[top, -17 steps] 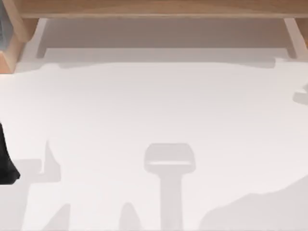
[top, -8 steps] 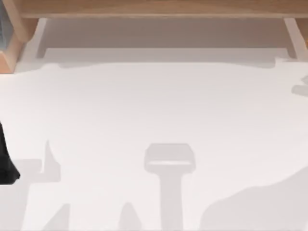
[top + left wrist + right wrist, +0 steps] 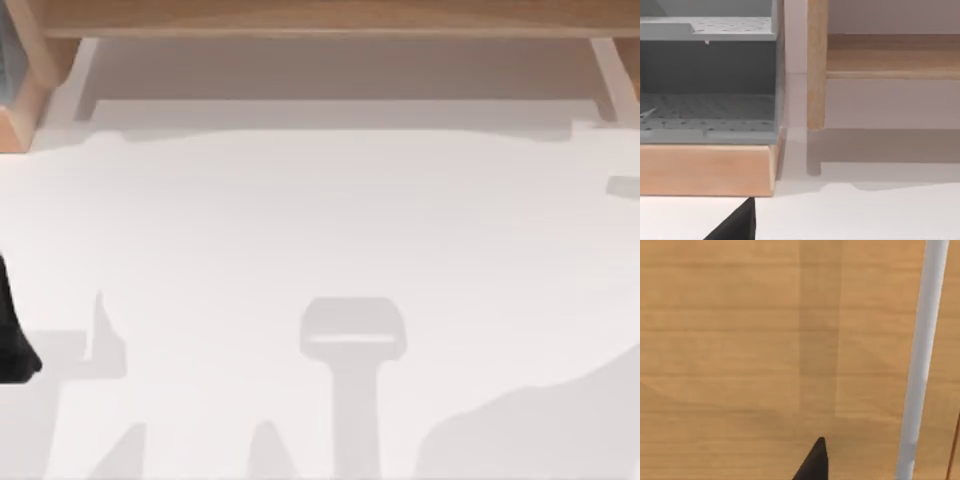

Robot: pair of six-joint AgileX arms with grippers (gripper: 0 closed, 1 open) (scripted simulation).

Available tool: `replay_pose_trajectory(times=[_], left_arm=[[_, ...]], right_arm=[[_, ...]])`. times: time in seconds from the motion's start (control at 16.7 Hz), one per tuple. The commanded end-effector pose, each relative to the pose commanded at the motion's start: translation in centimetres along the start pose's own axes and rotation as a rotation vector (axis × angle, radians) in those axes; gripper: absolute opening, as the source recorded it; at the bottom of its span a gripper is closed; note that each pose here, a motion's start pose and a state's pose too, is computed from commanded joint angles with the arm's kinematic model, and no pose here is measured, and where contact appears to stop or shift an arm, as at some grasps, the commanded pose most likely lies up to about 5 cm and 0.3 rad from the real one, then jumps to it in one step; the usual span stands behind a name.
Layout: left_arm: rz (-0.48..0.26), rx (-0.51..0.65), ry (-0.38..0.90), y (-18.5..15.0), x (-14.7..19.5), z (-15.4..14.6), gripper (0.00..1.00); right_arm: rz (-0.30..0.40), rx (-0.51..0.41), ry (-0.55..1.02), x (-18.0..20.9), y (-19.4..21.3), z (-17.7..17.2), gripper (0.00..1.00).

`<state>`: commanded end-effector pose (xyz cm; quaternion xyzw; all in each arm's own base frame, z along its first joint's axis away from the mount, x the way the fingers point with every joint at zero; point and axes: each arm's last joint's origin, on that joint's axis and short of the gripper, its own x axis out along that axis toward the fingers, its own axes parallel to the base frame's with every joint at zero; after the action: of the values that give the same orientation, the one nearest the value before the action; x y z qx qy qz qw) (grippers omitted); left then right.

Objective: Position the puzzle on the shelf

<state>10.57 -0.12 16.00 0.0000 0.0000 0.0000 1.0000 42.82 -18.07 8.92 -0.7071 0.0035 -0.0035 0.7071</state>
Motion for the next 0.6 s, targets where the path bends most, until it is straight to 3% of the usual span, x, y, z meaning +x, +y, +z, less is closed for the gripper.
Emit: replay_pose_trajectory(times=[0.3,0.6], left_arm=[[0.000,0.000,0.000,0.00,0.00,0.00,1.00],[0.000,0.000,0.000,0.00,0.00,0.00,1.00]], right_arm=[[0.000,0.000,0.000,0.00,0.00,0.00,0.02],[0.000,0.000,0.000,0.00,0.00,0.00,0.00]])
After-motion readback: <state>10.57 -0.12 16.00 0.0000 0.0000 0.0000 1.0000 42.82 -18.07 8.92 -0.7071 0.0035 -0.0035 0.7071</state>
